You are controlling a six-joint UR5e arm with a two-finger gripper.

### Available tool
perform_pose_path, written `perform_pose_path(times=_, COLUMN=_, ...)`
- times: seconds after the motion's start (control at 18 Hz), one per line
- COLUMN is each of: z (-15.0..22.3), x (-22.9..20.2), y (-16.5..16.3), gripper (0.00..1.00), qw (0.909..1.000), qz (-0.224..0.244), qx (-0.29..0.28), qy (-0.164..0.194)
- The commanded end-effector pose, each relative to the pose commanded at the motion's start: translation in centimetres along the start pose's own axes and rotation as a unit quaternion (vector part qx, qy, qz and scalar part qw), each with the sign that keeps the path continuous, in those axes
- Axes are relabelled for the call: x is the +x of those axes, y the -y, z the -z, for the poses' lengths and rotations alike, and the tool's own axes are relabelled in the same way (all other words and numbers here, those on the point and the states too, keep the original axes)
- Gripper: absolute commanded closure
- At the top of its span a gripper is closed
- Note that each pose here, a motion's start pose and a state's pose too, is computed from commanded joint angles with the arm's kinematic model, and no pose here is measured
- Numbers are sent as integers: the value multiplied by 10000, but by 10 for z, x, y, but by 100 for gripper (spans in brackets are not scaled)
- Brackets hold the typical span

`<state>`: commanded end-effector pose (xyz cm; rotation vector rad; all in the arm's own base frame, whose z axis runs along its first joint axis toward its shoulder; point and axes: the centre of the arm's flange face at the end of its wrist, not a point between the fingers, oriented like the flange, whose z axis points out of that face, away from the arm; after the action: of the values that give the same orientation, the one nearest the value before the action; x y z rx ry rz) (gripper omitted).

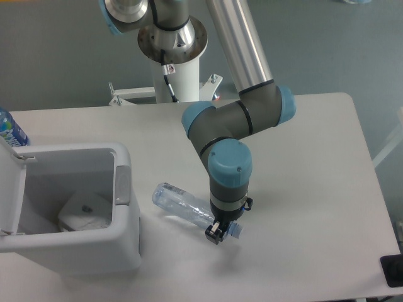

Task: Place the trash in the trash can
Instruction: 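Close on the bottle neck and lift the bottle off the table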

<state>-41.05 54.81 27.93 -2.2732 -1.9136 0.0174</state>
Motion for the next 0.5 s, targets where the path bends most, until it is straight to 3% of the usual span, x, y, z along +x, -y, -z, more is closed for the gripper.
perform_pose_path(times=0.5, z=48, x=-11, y=15, gripper=92, qw=9992, qz=129, qx=321, qy=-213)
